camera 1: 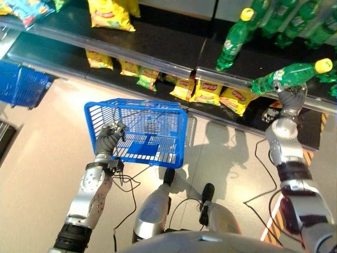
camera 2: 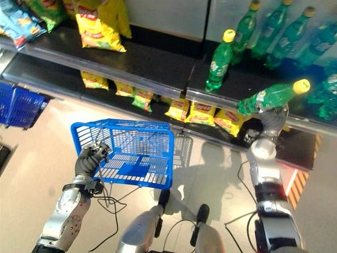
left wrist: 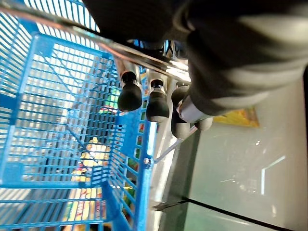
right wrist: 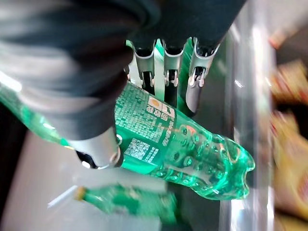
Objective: Pick up the snacks into the basket
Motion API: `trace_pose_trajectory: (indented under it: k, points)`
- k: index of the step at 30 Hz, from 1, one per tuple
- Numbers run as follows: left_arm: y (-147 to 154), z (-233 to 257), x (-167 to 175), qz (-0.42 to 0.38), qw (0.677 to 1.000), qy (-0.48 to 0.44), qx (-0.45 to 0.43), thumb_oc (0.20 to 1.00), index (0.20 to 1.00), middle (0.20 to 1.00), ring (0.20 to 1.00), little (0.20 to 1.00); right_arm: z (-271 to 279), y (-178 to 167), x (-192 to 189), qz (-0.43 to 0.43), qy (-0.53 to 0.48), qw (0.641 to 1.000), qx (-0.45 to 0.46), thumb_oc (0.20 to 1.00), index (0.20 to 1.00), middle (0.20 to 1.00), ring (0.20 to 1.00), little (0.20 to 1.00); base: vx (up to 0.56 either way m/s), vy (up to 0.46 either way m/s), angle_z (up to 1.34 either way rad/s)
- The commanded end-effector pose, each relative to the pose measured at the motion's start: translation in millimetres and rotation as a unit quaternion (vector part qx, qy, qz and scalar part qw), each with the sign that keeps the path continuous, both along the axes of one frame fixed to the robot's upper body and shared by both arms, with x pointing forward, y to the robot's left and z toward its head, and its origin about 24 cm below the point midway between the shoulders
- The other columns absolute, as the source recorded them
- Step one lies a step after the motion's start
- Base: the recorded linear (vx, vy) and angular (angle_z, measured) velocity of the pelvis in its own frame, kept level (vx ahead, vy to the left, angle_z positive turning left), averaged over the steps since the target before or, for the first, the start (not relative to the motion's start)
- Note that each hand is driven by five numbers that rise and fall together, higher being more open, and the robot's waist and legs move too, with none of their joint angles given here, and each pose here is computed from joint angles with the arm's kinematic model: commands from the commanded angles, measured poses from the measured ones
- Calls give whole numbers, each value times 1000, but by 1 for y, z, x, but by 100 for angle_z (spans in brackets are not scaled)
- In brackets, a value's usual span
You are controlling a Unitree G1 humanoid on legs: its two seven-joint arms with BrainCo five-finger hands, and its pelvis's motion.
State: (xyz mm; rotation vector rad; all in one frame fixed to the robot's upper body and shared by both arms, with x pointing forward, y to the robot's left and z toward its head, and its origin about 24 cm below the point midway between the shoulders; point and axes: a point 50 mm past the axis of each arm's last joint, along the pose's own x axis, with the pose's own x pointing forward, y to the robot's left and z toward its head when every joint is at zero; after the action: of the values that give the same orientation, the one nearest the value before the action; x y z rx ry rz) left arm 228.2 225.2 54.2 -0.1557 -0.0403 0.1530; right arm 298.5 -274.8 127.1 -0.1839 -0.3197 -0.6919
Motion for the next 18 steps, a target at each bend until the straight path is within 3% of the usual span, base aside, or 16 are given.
trace_pose_trajectory:
  k: [1,5,8,9,10,14,16,17,18]
  points:
    - [4,39,-8,17,992,-125,30,200,200,200,200,200,54,2,-17,-30,-111,980,-163,200,200,200,200,200,80,-2,-34]
    - [2,39,-11,17,991,-128,26,200,200,200,200,200,56,26,-35,16,-127,965,-227,200,200,200,200,200,68,-3,-24]
    - [-4,44,-11,-3,990,-140,21,200,200,200,200,200,35,53,-38,127,-85,957,-245,200,200,200,200,200,31,-6,-13]
    - [-4,44,-11,-3,990,-140,21,200,200,200,200,200,35,53,-38,127,-85,957,-245,200,200,200,200,200,0,0,0]
    - [-11,46,-9,-27,989,-145,17,200,200,200,200,200,13,71,-36,211,-31,943,-255,200,200,200,200,200,0,0,0]
    - [-33,50,-3,-94,983,-154,-12,200,200,200,200,200,-34,113,-39,377,72,883,-272,200,200,200,200,200,24,-34,2]
    - [-60,59,2,-175,969,-169,-38,200,200,200,200,200,-70,139,-34,450,155,822,-313,200,200,200,200,200,6,-37,13]
    - [-60,59,2,-174,969,-170,-38,200,200,200,200,200,-70,139,-33,450,154,822,-313,200,200,200,200,200,-14,-36,12]
    - [-67,62,3,-196,964,-173,-48,200,200,200,200,200,-77,145,-33,466,171,800,-338,200,200,200,200,200,-11,-33,14]
